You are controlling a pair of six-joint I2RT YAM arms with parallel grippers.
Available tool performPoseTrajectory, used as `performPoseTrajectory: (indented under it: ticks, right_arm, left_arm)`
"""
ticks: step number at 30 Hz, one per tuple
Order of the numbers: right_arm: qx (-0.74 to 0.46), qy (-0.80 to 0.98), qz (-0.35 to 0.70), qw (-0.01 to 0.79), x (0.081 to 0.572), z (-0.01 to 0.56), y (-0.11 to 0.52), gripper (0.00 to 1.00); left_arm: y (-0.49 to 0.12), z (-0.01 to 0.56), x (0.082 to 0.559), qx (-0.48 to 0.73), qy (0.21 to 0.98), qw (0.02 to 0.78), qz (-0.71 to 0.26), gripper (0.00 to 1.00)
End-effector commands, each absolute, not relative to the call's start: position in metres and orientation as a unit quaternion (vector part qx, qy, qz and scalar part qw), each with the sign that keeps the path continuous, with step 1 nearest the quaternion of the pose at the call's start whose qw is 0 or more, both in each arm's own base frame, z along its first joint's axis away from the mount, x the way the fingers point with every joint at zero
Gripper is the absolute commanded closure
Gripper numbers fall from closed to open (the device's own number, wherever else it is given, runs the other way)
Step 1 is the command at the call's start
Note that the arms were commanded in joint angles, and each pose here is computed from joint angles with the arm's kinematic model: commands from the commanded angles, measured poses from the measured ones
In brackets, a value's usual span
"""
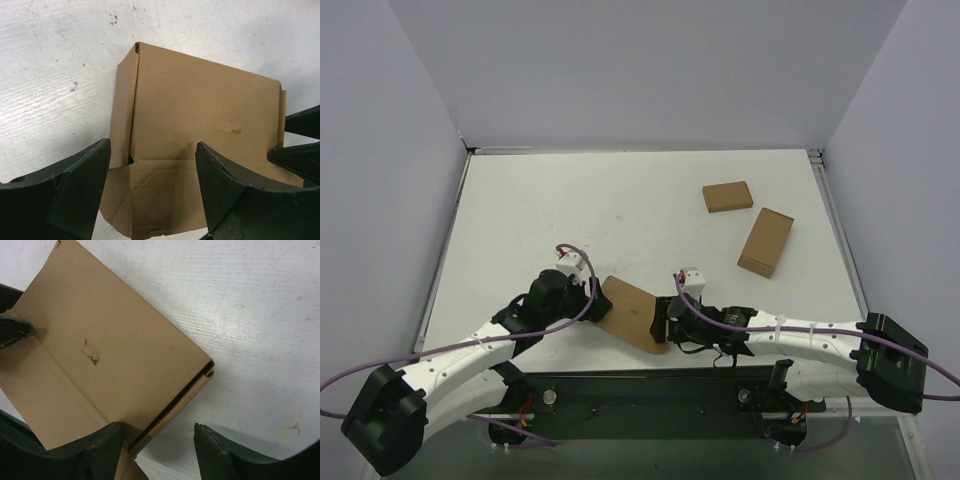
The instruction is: Fold the paper box
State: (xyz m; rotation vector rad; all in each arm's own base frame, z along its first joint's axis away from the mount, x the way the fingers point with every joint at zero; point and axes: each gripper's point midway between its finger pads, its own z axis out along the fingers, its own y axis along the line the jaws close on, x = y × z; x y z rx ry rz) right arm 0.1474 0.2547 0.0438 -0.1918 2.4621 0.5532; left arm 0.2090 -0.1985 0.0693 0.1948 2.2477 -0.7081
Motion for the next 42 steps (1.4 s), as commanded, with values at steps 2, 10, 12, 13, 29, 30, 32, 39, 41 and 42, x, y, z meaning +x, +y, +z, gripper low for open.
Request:
performPoseTrajectory:
  ticks: [2, 10, 12, 13, 29, 30, 32, 39, 41, 42]
  right_arm:
    - [-0.054, 0.94, 0.133, 0.31, 0.152, 0.021, 0.22, 0.43]
    - [-0.055, 0.941, 0.118, 0.312, 0.154, 0.019, 0.217, 0.43]
    - [-0.055, 0.941, 0.118, 0.311, 0.154, 0.019, 0.217, 0.43]
    - [-0.054, 0.941, 0.118, 0.312, 0.155, 0.019, 0.216, 0.43]
    - [-0.065, 0.939, 0.115, 0.318, 0.155, 0.024, 0.217, 0.37]
    - [-0.066, 0.938, 0.116, 0.322, 0.155, 0.026, 0.216, 0.35]
    - [-0.073, 0.933, 0.118, 0.331, 0.157, 0.035, 0.217, 0.34]
    - [-0.127, 0.899, 0.099, 0.406, 0.169, 0.093, 0.218, 0.02]
    - [-0.15, 0.885, 0.091, 0.432, 0.17, 0.11, 0.219, 0.0]
    - [-0.182, 0.874, 0.091, 0.442, 0.166, 0.118, 0.225, 0.0]
  left_arm:
    - [-0.198, 0.109, 0.226, 0.067, 0.849, 0.439, -0.286, 0.21]
    - [-0.187, 0.107, 0.237, 0.035, 0.847, 0.455, -0.274, 0.25]
    - [-0.186, 0.104, 0.239, 0.032, 0.845, 0.458, -0.274, 0.27]
    - [-0.184, 0.101, 0.241, 0.027, 0.847, 0.459, -0.268, 0.27]
    - [-0.181, 0.046, 0.233, 0.029, 0.885, 0.397, -0.242, 0.46]
    - [-0.182, 0.048, 0.234, 0.029, 0.884, 0.399, -0.243, 0.46]
    - [-0.185, 0.053, 0.234, 0.032, 0.88, 0.401, -0.251, 0.45]
    - [-0.195, 0.094, 0.242, 0.039, 0.858, 0.428, -0.281, 0.26]
    - [-0.194, 0.113, 0.248, 0.035, 0.848, 0.446, -0.285, 0.23]
    - [-0.193, 0.116, 0.248, 0.032, 0.848, 0.447, -0.283, 0.23]
